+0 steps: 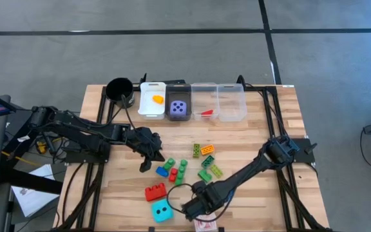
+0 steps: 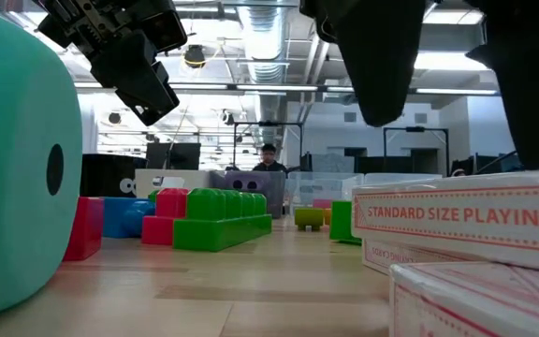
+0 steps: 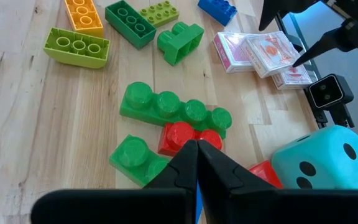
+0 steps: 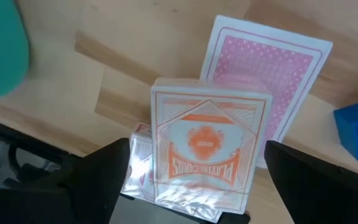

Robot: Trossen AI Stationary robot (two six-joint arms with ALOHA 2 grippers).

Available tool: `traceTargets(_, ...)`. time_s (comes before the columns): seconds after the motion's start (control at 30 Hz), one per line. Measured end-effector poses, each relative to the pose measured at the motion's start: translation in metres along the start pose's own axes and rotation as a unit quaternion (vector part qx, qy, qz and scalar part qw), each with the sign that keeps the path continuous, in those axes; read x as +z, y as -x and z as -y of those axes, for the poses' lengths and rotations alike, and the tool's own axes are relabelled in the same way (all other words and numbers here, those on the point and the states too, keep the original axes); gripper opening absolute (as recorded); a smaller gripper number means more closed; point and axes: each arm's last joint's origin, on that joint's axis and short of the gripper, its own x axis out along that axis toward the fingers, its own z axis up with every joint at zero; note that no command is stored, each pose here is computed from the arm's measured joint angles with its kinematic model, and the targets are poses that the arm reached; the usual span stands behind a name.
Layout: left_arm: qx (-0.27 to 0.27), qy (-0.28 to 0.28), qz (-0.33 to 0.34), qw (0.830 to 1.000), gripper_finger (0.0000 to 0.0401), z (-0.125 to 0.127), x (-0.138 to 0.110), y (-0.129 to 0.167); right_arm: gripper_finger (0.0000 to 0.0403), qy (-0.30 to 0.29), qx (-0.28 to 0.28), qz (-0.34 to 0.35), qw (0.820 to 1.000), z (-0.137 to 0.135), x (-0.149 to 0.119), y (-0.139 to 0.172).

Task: Pick & Place Toys
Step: Put the orange deck of cards into the right transparent bin

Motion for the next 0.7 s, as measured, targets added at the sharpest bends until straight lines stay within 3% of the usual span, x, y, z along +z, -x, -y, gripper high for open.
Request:
traceTargets(0.27, 0.0, 0.0, -0.001, 1.0, 0.0001, 0.0, 0.0, 0.0, 0.0366, -0.012, -0.014, -0.036, 0.999, 0.008, 0.002, -0.022)
traceTargets(0.53, 0.0, 0.0, 0.0, 1.0, 0.0001, 0.0, 0.0, 0.0, 0.0364, -0.014, 0.007, -0.041, 0.999, 0.006, 0.006, -0.028)
traceTargets(0.7, 0.0, 0.0, 0.0, 1.0, 0.0001, 0.0, 0.0, 0.0, 0.033, -0.018, 0.007, -0.041, 0.999, 0.005, 0.009, -0.027)
